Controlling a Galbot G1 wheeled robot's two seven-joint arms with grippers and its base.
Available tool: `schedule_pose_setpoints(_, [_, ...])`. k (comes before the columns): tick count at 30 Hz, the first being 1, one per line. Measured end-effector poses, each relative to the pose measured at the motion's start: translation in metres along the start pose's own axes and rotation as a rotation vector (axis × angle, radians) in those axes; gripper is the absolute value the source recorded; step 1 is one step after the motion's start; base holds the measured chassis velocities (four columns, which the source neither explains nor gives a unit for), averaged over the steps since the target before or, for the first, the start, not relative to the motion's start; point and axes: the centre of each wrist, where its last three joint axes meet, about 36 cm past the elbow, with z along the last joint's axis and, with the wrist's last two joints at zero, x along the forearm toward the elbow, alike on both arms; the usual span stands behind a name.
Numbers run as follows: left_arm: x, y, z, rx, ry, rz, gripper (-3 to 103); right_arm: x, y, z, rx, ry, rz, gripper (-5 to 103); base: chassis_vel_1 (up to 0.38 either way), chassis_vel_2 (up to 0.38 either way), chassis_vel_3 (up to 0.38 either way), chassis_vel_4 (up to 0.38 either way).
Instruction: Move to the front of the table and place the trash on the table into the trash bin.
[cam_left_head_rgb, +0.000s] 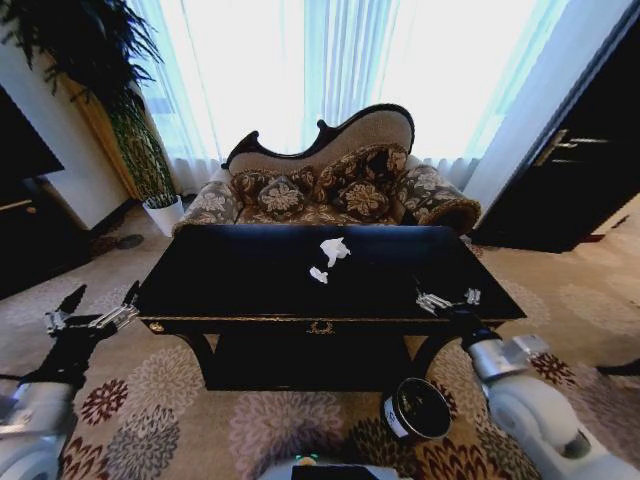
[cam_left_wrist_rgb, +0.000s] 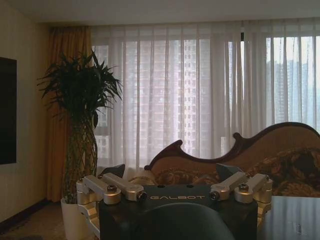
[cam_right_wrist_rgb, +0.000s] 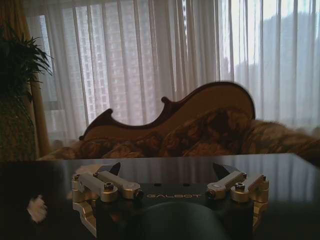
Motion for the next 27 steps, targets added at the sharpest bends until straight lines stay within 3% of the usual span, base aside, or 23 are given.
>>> schedule_pose_setpoints(4, [0.0, 0.0, 0.0, 0.0, 0.0, 0.0, 100, -0.016, 0.002, -0.015, -0.014, 0.039, -0.021, 100, 0.0, 0.0, 0.0, 0.0])
schedule_pose_setpoints(10, [0.0, 0.0, 0.0, 0.0, 0.0, 0.0, 100, -0.046, -0.018, -0.035, 0.108, 0.077, -0.051, 100, 0.0, 0.0, 0.0, 0.0])
schedule_pose_setpoints(17, [0.0, 0.0, 0.0, 0.0, 0.0, 0.0, 100, -0.074, -0.024, -0.043, 0.183, 0.108, -0.087, 100, 0.0, 0.0, 0.0, 0.0])
schedule_pose_setpoints(27, [0.0, 0.0, 0.0, 0.0, 0.0, 0.0, 100, -0.121, -0.016, -0.051, 0.186, 0.168, -0.121, 100, 0.0, 0.0, 0.0, 0.0])
